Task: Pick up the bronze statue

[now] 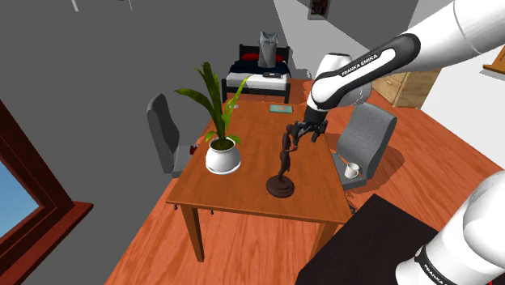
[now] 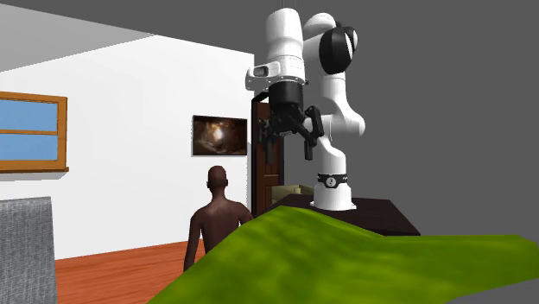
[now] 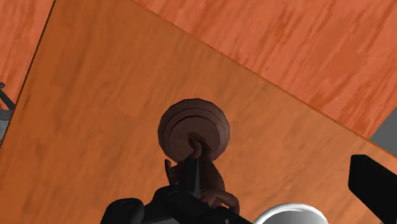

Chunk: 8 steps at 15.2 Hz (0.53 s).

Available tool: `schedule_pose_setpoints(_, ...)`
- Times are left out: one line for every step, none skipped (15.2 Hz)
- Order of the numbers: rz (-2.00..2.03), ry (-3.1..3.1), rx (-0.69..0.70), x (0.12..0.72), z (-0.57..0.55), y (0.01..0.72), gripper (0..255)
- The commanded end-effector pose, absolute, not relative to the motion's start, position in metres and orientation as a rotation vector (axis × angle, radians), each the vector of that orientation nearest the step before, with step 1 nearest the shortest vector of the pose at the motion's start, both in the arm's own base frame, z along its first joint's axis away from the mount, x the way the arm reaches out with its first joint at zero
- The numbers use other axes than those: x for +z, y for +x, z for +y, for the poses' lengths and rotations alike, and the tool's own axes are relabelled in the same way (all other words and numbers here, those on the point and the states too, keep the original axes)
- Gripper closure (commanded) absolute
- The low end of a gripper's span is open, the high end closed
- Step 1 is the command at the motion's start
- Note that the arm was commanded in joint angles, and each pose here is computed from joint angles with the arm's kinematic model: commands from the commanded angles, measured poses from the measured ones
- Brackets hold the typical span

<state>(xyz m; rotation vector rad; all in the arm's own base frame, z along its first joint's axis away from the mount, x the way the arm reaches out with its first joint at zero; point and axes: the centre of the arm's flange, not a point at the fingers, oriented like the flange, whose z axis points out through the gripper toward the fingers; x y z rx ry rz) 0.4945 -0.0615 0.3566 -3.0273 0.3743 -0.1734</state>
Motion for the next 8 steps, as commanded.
schedule_pose_setpoints(0.410,-3.017,-0.208,0.341,-0.071,0.514,0)
schedule_pose_setpoints(0.428,-3.011,-0.224,0.334,-0.075,0.523,0)
schedule_pose_setpoints(0.445,-3.005,-0.240,0.328,-0.079,0.532,0)
schedule_pose_setpoints(0.462,-2.999,-0.256,0.321,-0.083,0.541,0)
schedule_pose_setpoints(0.479,-2.993,-0.271,0.314,-0.087,0.550,0)
schedule_pose_setpoints(0.496,-2.986,-0.287,0.307,-0.091,0.559,0)
schedule_pose_setpoints(0.513,-2.980,-0.303,0.301,-0.095,0.568,0)
schedule_pose_setpoints(0.529,-2.973,-0.319,0.294,-0.099,0.578,0)
